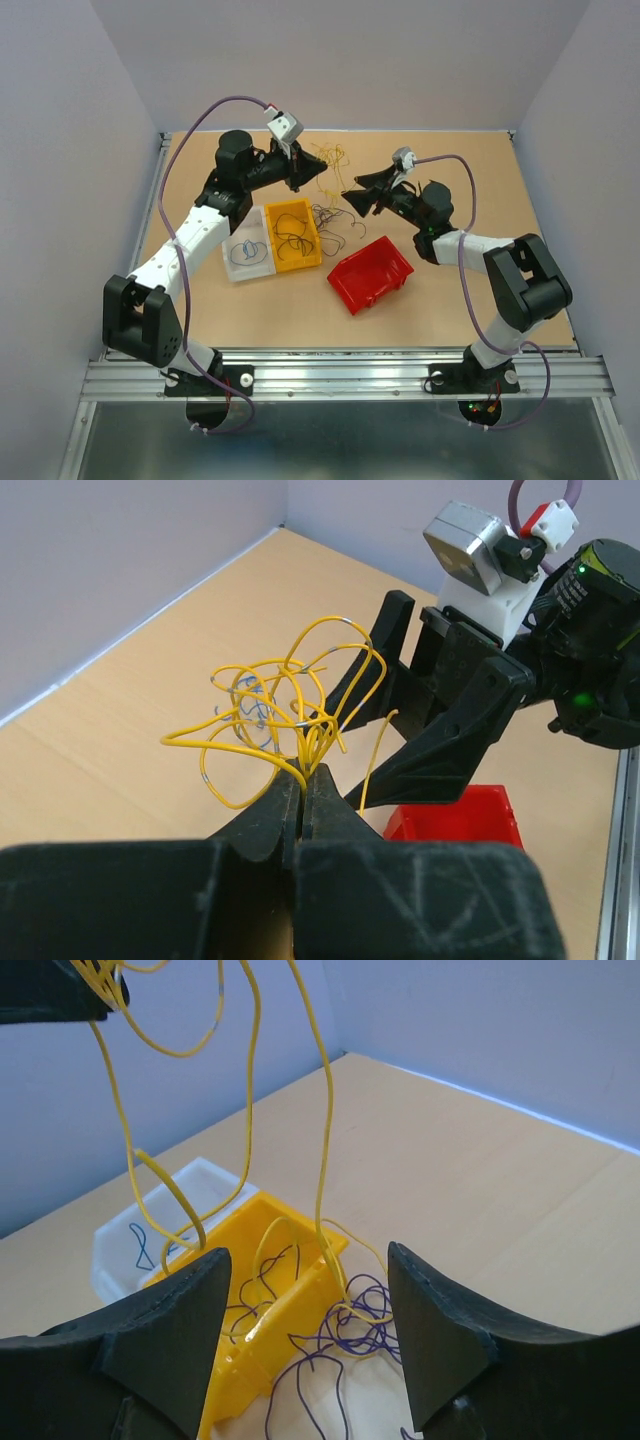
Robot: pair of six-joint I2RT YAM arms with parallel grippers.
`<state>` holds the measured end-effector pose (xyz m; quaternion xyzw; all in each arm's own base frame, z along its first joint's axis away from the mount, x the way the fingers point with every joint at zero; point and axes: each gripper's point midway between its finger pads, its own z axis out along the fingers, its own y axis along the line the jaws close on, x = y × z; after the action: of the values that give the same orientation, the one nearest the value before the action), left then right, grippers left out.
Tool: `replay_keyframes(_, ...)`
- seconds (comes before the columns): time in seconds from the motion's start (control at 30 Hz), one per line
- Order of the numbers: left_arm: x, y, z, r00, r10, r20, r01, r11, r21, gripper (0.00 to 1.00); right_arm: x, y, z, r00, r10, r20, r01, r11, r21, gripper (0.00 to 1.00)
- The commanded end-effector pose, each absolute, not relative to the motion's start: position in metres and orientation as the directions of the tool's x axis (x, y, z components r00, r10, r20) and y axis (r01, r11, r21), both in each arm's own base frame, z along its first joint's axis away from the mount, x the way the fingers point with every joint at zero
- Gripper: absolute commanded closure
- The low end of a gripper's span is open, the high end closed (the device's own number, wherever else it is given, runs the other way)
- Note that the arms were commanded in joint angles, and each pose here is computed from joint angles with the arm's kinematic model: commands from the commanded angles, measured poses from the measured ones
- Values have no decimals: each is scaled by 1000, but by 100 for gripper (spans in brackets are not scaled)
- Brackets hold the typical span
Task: Untangle the cables
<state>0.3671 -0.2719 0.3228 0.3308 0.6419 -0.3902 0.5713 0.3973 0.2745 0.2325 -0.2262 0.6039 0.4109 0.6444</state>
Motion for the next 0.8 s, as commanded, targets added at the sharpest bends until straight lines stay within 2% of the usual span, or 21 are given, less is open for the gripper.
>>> replay_keyframes(0.0, 359, -277, 358, -68, -53, -996, 903, 420, -84, 100, 406, 284, 277, 53, 302, -952, -838, 532, 122, 34)
replay_keyframes(0.27, 353, -278, 360, -79, -53, -995, 913, 396, -93, 100, 418, 296, 276, 19, 317, -948, -856, 495, 148, 40)
replay_keyframes(0.37, 351, -279, 360, -88, -55, -995, 919, 382, -102, 100, 422, 300, 275, 6, 323, -947, -858, 487, 161, 45)
replay_keyframes(0.47, 349, -280, 360, -93, -51, -994, 923, 371, -105, 100, 423, 303, 275, -10, 329, -944, -863, 474, 175, 76)
replay_keyframes(0.6, 352, -278, 358, -79, -39, -996, 916, 392, -88, 100, 424, 292, 278, -9, 353, -935, -825, 526, 206, 99)
replay_keyframes(0.63, 355, -277, 357, -73, -34, -997, 911, 405, -81, 100, 425, 285, 279, -8, 365, -931, -800, 556, 225, 100)
replay_keyframes(0.67, 357, -276, 355, -71, -28, -997, 905, 418, -77, 96, 429, 270, 293, 35, 397, -917, -747, 620, 240, 100)
replay_keyframes(0.73, 372, -268, 351, -48, -10, -999, 866, 498, -47, 90, 427, 250, 285, 31, 406, -913, -674, 683, 281, 99)
replay_keyframes(0.77, 381, -262, 347, -38, 4, -999, 837, 546, -30, 84, 423, 233, 297, 68, 428, -901, -620, 726, 298, 99)
